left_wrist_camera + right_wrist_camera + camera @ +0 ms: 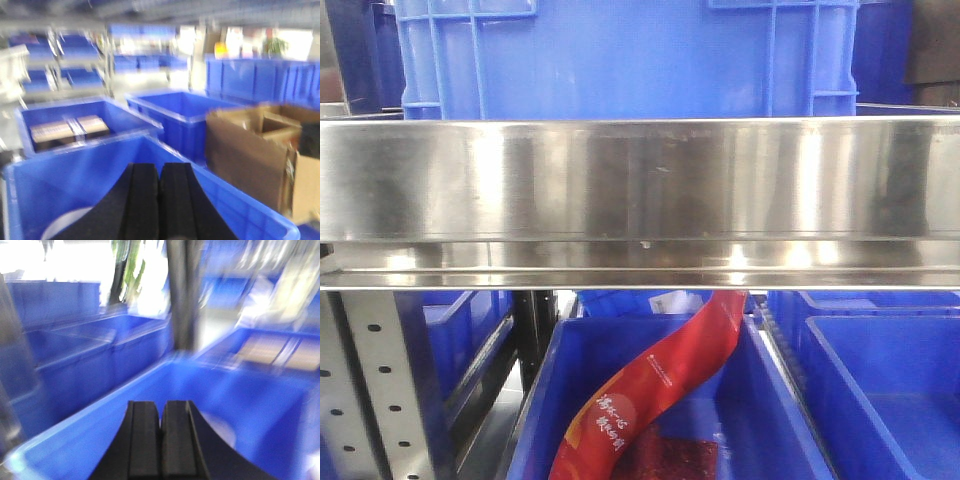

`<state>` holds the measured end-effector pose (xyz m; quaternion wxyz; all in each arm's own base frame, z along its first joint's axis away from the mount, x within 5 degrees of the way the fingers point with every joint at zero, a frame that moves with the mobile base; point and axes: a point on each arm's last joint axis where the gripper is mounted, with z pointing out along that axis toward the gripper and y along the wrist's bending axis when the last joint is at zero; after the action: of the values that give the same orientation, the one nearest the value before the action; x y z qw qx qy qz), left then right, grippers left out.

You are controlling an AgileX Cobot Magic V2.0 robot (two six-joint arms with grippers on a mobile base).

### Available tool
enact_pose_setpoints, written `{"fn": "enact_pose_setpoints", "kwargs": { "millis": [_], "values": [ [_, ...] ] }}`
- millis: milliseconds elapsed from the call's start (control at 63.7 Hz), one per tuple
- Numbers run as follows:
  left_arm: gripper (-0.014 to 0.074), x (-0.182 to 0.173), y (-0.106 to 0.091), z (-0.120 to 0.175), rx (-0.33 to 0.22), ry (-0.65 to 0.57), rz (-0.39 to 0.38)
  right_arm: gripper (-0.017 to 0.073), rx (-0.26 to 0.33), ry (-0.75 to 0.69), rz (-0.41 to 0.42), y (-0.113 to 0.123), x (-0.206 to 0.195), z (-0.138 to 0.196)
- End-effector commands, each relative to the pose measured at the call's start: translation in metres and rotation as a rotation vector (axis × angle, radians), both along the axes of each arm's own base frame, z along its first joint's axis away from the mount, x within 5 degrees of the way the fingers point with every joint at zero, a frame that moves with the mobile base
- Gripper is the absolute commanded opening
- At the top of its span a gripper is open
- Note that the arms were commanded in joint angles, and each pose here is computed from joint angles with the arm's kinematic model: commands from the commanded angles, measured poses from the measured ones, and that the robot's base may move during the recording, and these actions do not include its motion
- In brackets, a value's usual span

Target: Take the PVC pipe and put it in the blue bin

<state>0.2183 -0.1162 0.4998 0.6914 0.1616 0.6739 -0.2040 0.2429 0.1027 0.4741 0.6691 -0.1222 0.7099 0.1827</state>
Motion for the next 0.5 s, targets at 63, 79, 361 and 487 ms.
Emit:
{"fn": "enact_pose_setpoints", "kwargs": {
  "millis": [63, 79, 361, 487],
  "values": [
    [-0.0111, -0.022, 0.012, -0.036, -0.052, -0.001, 0.012, -0.0168, -0.028, -0.015, -0.027, -0.009, -0.015, -0.031],
    [-0.0111, -0.024, 0.013, -0.039, -0.057, 0.000, 0.014, -0.0168, -0.031, -0.009, -0.027, -0.010, -0.017, -0.034],
    [-0.0111, -0.069, 0.039, -0.080, -0.084, -0.028, 0.038, -0.0168, -0.009, -0.053, -0.035, -0.035, -0.078, -0.061],
    [-0.0111, -0.078, 0.044, -0.078, -0.095, -0.048, 0.036, -0.0168, -0.007, -0.061, -0.027, -0.041, -0.095, -0.058]
  ]
}}
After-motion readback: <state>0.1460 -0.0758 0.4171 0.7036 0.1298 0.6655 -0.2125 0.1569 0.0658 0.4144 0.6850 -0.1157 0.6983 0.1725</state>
